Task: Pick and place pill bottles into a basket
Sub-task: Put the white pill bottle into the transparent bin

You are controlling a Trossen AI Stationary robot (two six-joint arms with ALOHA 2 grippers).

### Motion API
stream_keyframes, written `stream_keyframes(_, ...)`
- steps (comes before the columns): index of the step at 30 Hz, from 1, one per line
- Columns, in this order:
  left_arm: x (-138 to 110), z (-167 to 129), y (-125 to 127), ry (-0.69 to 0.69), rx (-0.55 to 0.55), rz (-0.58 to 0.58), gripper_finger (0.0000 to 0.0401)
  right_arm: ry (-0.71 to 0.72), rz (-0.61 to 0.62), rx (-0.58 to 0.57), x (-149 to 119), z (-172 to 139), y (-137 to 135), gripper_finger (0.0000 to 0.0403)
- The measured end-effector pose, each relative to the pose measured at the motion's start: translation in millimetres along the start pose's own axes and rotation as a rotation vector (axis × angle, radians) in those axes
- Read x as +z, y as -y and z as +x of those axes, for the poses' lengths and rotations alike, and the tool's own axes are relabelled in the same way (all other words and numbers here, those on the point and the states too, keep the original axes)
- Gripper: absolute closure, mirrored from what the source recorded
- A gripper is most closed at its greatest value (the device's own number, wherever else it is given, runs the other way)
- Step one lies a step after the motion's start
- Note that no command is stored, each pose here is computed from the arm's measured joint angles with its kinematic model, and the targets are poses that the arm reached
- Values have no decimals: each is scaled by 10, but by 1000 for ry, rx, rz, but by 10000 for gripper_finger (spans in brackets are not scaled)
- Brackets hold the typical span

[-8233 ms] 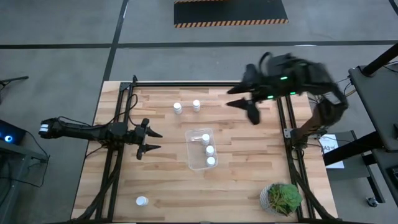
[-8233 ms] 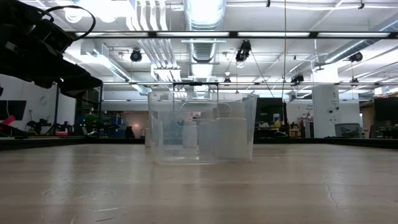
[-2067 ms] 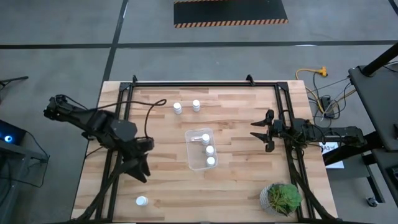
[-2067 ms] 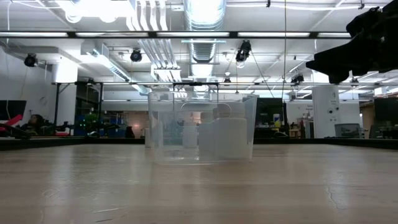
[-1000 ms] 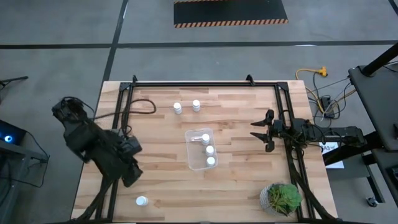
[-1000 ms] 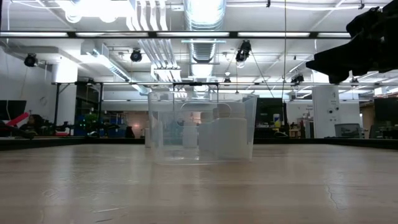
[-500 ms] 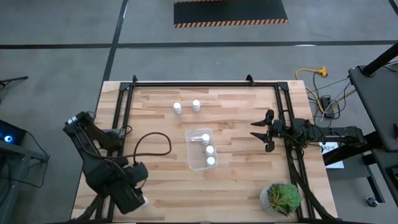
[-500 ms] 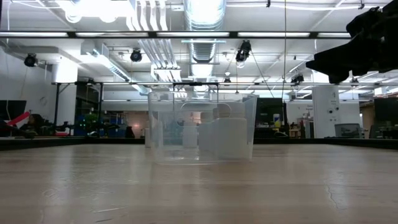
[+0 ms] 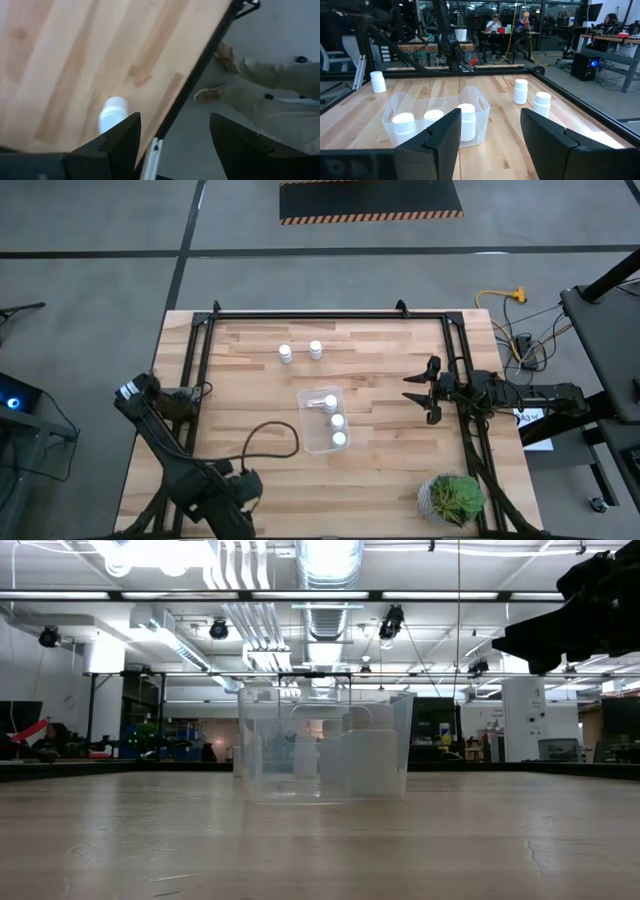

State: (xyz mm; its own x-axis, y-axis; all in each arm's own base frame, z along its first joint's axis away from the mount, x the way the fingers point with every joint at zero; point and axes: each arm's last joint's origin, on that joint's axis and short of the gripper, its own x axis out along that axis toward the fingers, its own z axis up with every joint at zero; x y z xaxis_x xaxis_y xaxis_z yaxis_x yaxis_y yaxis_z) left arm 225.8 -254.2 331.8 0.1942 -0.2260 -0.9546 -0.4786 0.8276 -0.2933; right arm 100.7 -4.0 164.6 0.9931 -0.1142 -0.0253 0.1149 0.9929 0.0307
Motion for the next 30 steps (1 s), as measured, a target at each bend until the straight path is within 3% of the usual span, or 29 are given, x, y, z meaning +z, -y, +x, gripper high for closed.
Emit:
stream_keyframes(8, -9, 106, 48, -65, 0, -1, 182, 0, 0, 0, -1, 0, 0, 209)
stream_keyframes(13, -30, 86, -49, -81, 97, -121, 182, 0, 0, 0, -1, 0, 0, 209)
stream_keyframes(17, -86, 77, -92, -84, 149, -150, 182, 0, 0, 0, -1, 0, 0, 209)
stream_keyframes(30, -511, 156, -247, -84, 345, -24, 182, 0, 0, 0, -1, 0, 0, 209)
